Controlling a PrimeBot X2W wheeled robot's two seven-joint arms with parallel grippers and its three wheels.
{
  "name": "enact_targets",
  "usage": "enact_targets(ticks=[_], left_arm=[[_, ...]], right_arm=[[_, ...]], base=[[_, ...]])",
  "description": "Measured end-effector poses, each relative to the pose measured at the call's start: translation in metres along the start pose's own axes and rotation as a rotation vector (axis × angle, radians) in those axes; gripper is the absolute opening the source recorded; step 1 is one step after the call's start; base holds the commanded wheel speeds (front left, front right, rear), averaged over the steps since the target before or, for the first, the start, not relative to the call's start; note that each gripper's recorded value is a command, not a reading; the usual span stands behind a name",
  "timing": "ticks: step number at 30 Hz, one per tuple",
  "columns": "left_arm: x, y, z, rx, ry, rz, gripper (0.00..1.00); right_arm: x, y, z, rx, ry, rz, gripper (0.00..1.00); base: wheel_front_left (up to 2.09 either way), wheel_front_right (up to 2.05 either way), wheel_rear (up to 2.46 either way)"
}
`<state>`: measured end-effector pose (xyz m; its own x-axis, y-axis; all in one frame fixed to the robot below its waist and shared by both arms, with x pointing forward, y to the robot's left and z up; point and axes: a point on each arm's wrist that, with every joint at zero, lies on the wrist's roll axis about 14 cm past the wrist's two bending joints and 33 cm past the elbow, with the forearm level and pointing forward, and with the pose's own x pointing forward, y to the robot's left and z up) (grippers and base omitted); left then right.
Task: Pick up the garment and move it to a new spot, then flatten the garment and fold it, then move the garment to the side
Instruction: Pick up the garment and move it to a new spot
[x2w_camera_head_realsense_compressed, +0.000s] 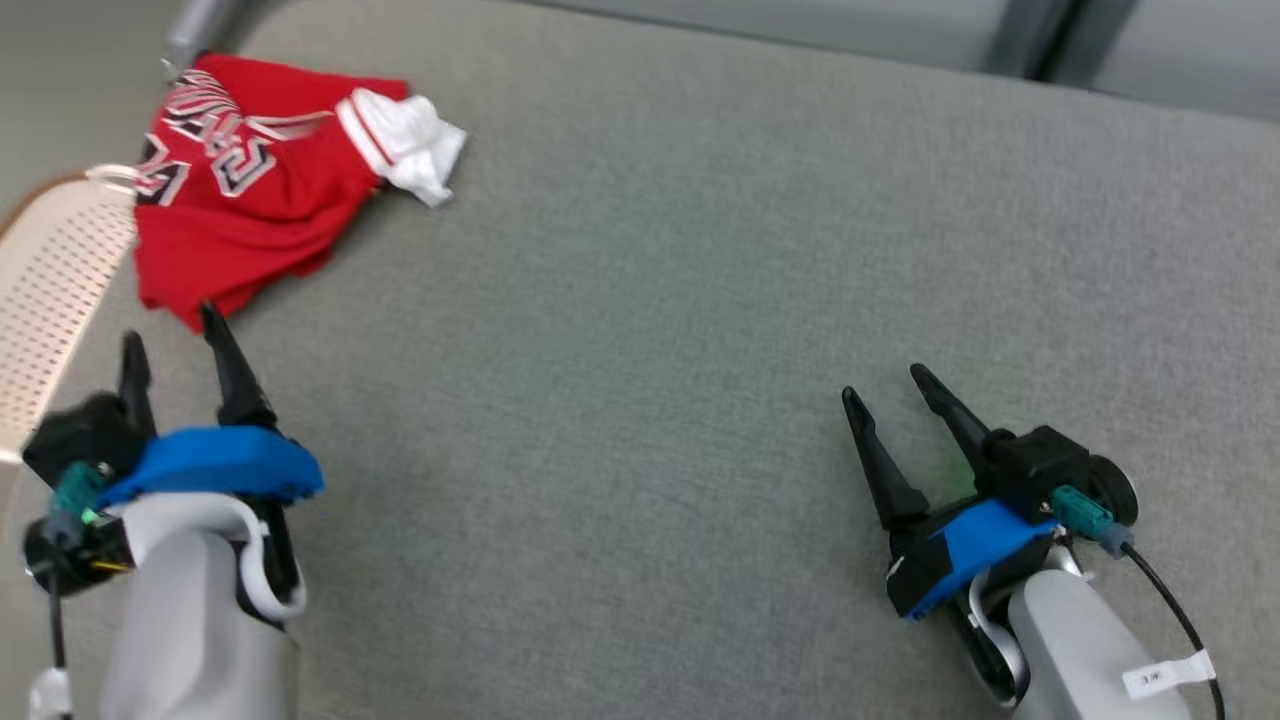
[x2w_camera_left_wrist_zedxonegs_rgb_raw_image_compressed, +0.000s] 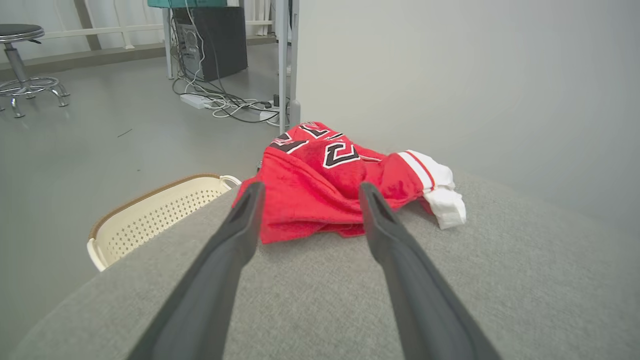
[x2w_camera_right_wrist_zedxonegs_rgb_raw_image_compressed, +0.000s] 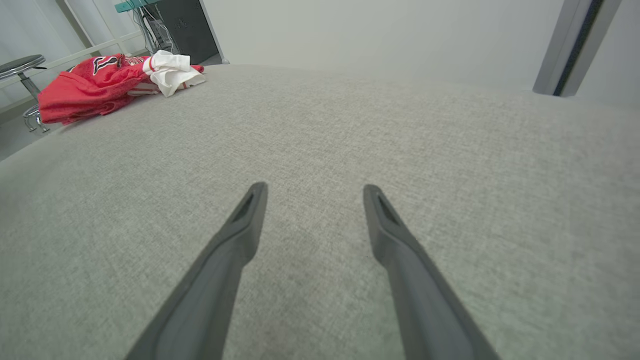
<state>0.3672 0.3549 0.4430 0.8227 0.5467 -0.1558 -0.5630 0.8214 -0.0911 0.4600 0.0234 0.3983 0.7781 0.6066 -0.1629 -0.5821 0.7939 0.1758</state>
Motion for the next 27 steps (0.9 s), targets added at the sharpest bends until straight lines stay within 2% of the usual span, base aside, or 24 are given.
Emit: enact_targets(ticks=[4, 5, 8, 14, 27], left_arm=[[0.049, -0.014, 0.006, 0.052, -0.005, -0.022, 1.0], [0.074, -0.02, 0.001, 0.075, 0.015, -0.025, 1.0], [0.094, -0.029, -0.007, 0.086, 0.038, -0.028, 1.0], [0.125, -0.047, -0.026, 0.11, 0.093, -0.038, 1.0], [0.15, -0.04, -0.089, 0.113, 0.336, 0.057, 1.0]], right_arm=[[0.002, -0.022, -0.008, 0.001, 0.001, -0.016, 1.0], [0.003, -0.035, -0.01, 0.001, -0.007, -0.028, 1.0], [0.002, -0.045, -0.011, 0.003, -0.014, -0.039, 1.0], [-0.001, -0.067, -0.012, 0.003, -0.028, -0.074, 1.0], [-0.008, -0.094, -0.019, 0.015, -0.041, -0.119, 1.0]], base=[[0.0, 0.0, 0.0], [0.0, 0.0, 0.0], [0.0, 0.0, 0.0], [0.0, 0.0, 0.0], [0.0, 0.0, 0.0]])
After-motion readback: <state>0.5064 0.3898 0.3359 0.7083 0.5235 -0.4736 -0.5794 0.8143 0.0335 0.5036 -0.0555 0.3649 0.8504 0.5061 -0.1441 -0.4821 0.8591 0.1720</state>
